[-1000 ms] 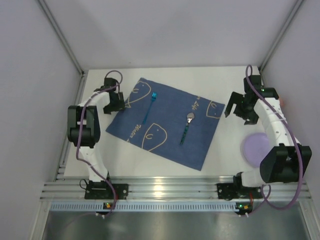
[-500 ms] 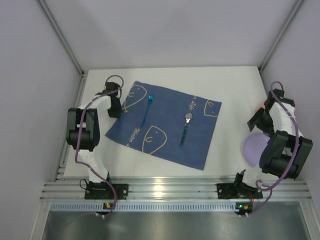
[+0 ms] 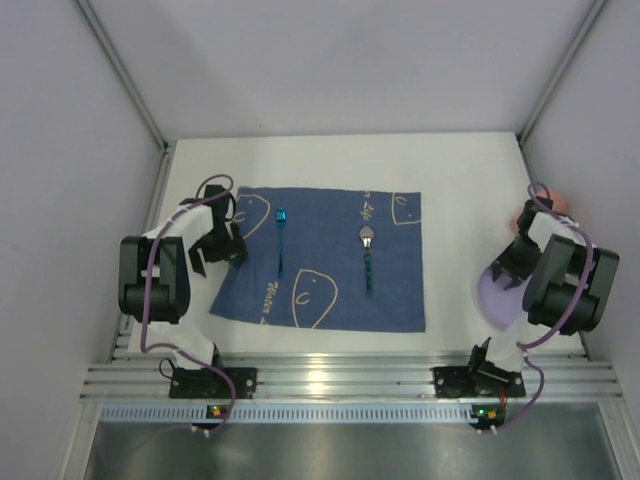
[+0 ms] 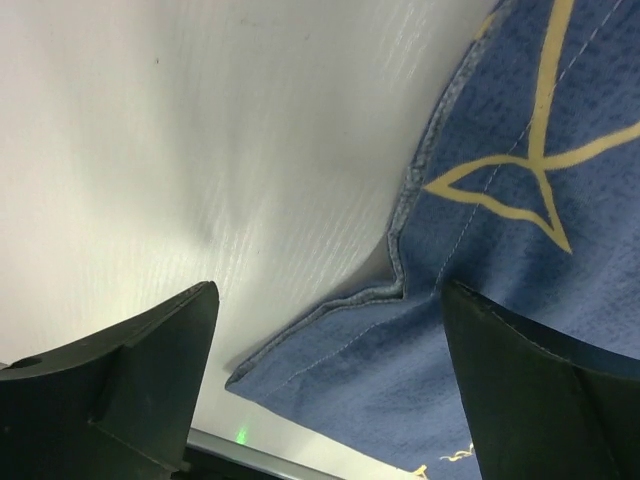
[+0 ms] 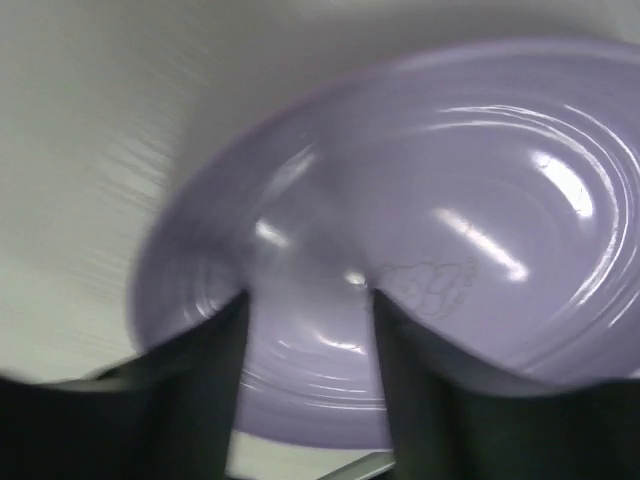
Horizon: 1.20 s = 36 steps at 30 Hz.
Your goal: Set the dinner table for one person
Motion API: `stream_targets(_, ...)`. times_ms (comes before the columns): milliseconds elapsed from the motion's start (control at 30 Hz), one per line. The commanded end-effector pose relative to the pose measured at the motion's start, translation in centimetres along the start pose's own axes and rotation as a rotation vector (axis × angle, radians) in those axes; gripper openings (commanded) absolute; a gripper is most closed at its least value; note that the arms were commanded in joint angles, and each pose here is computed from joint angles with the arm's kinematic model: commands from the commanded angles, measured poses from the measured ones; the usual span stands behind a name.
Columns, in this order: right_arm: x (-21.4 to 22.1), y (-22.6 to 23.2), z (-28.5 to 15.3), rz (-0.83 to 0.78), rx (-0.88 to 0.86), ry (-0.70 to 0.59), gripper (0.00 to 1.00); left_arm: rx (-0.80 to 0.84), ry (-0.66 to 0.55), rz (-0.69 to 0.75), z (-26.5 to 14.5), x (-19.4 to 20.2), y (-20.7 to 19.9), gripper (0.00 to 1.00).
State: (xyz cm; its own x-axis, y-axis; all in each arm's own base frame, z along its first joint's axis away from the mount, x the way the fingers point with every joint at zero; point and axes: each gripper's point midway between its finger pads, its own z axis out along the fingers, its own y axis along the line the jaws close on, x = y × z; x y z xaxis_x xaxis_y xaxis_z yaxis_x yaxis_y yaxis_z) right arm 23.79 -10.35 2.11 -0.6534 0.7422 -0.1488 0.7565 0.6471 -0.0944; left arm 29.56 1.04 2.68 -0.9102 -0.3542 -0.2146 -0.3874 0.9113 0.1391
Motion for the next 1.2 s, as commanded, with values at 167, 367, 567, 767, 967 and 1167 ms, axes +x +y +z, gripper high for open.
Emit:
stream_targets(167,-1.0,3.4,0.5,-0.072,-0.049,-0.064,0.00,0.008,-0.061,-0.041,-3.6,-0.9,0.7,0.98)
stream_targets(367,1.7,10.1,-5.2,-0.251,-0.167,-0.179,0.00,0.026,-0.114,-0.073,-5.4,-1.9,0.7,0.98)
stream_targets(567,6.4,15.8,-12.1,-0.399,-0.329,-0.240,0.00,0.049,-0.142,-0.091,-6.3,-1.9,0.5,0.98)
stream_targets(767,8.6,17.6,-14.7,-0.479,-0.350,-0.273,0.00,0.056,-0.155,-0.093,-6.9,-1.3,0.9,0.98)
stream_targets(967,7.8,17.0,-13.6,-0.522,-0.268,-0.289,0.59,0.062,-0.169,-0.092,-7.3,-0.4,1.4,0.98)
stream_targets(1167,5.6,15.6,-11.2,-0.477,-0.201,-0.288,0.72,0.084,-0.177,-0.089,-7.6,0.5,1.6,0.98)
